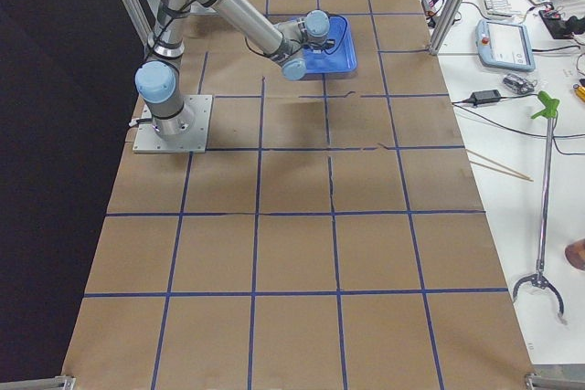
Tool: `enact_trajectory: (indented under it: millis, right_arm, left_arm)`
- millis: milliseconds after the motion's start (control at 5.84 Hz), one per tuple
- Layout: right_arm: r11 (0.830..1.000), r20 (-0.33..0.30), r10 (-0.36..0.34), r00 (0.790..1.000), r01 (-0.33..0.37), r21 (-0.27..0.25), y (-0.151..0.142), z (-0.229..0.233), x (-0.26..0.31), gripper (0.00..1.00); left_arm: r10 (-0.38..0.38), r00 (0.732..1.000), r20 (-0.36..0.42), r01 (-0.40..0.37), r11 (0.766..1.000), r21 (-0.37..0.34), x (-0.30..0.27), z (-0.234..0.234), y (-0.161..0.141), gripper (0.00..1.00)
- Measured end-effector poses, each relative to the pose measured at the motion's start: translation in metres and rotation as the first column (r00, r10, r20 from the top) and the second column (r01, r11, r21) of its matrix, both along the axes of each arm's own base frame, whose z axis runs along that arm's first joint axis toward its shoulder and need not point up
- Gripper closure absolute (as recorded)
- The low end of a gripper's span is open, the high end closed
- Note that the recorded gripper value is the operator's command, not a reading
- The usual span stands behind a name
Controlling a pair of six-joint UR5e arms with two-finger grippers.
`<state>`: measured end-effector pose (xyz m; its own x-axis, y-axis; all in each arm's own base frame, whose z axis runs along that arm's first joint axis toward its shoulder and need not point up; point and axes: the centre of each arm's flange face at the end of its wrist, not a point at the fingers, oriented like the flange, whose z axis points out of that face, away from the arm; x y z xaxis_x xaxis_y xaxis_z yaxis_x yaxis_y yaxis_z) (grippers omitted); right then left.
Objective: Assemble white blocks and place on blue tray
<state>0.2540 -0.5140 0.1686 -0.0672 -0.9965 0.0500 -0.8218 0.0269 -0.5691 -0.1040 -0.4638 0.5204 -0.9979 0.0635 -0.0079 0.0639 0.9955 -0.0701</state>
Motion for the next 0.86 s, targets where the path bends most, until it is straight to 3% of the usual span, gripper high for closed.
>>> enact_trajectory:
  millis: [856]
  right_arm:
    - [1.0,0.004,0.01,1.0,-0.01,0.005,0.0072,-0.0085,0.0089,0.67]
  left_arm:
    - [0.001,1.0,-0.001,-0.001,1.0,-0.019,-0.0011,0.0049,-0.0027,0.01]
